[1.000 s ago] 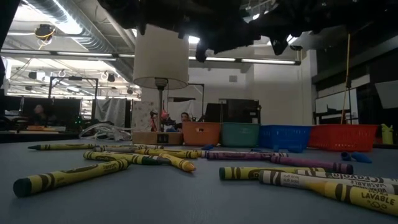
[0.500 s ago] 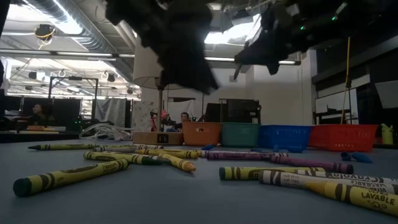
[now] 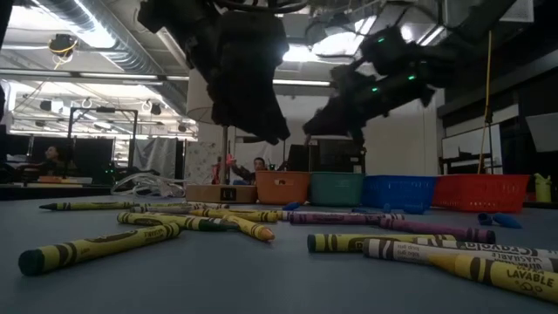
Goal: Sort crayons
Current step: Put the purple crayon into the light orange bin
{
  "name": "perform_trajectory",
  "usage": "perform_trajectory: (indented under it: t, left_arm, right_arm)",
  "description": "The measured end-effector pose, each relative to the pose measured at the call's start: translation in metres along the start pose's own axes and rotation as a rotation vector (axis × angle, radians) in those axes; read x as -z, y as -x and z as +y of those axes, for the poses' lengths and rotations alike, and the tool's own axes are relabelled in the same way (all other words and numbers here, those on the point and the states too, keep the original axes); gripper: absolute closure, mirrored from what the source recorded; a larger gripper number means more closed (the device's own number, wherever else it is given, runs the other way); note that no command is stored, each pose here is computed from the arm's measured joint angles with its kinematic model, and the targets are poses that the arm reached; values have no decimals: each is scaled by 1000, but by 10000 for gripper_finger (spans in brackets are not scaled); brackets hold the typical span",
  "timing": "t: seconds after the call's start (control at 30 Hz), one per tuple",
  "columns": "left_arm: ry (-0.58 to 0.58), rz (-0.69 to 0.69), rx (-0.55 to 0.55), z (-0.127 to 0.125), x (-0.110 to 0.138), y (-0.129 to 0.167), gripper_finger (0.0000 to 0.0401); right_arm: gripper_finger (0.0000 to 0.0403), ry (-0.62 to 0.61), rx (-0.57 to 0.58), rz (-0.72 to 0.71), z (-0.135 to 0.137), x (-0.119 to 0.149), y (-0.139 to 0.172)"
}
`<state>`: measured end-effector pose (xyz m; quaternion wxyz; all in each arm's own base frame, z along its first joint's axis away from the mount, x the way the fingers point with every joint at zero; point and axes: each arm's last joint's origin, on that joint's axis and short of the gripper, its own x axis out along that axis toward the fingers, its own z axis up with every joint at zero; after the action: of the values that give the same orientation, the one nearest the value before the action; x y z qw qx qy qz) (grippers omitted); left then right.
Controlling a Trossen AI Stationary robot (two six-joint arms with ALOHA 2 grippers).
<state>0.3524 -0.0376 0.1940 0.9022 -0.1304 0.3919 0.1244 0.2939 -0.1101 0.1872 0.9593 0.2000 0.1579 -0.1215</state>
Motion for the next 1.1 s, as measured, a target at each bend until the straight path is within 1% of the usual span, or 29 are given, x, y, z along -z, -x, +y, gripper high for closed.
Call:
perform_trajectory:
  t: [0.1, 0.17, 0.23, 0.37, 0.5, 0.73, 0.93, 1.0, 1.1]
  left_arm:
    - [0, 2, -2, 0, 0, 0, 260]
    - [-2, 9, -5, 1, 1, 0, 260]
    - [-5, 23, -12, 1, 2, 0, 260]
    - [-16, 66, -32, 3, 6, 0, 260]
    - [-32, 130, -71, 7, 13, 1, 260]
    - [-69, 221, -186, 20, 20, 2, 260]
    - [-136, 249, -206, 33, 17, 1, 260]
    - [-159, 255, -209, 36, 16, 1, 260]
    - [-212, 263, -210, 41, 14, 0, 260]
  right_arm:
    - [378, -14, -17, 20, -8, -10, -16]
    - [376, -24, 0, 41, -13, -18, -26]
    - [375, -40, 25, 82, -18, -21, -34]
    - [374, -56, 51, 121, -24, -28, -46]
    - [373, -55, 52, 120, -24, -31, -50]
    - [373, -49, 108, 96, -25, -32, -50]
    - [370, -46, 125, 85, -26, -33, -50]
    - [361, -46, 131, 84, -26, -33, -50]
    - [330, -45, 130, 83, -26, -33, -50]
